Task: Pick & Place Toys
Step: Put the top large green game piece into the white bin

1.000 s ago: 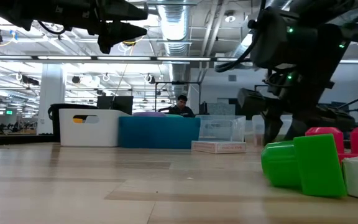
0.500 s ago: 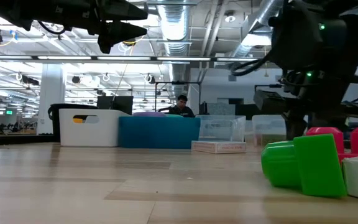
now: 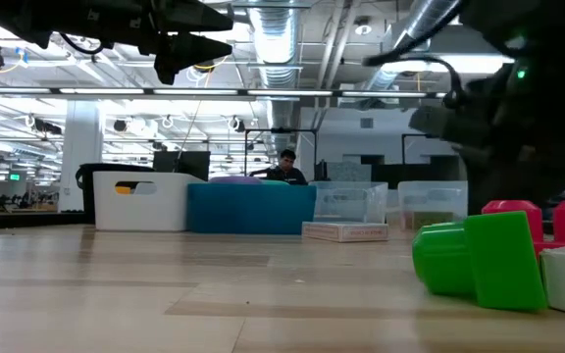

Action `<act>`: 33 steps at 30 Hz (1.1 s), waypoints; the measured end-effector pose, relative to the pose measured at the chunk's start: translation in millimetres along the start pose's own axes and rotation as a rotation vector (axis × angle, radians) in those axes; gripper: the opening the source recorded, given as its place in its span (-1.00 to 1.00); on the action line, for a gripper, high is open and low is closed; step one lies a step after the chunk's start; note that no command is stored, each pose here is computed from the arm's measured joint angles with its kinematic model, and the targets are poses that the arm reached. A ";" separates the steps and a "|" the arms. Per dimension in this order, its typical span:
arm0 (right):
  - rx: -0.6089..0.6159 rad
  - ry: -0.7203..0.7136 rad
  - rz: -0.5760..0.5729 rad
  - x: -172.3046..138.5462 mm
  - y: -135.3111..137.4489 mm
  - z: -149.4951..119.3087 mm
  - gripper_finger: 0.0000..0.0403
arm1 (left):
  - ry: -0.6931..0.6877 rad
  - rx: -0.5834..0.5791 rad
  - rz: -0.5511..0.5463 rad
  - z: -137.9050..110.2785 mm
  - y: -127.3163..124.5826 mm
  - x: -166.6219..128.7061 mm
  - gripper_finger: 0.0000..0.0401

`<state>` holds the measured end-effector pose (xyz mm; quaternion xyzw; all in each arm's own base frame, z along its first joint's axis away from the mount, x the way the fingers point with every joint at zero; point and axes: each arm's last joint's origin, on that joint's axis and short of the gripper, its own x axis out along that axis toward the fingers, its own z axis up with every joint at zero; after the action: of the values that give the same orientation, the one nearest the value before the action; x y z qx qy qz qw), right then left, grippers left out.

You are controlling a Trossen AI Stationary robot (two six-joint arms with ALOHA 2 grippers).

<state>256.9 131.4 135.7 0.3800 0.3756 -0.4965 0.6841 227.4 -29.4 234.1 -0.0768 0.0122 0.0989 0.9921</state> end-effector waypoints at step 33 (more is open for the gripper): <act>0.091 -0.069 -0.215 -8.1 -25.1 0.7 0.35 | -0.002 0.003 0.006 0.1 0.2 0.0 0.02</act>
<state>230.9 128.5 139.5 0.3510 0.3675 -0.5964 0.6214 227.3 -29.1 234.2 -0.0751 0.0117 0.1017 0.9919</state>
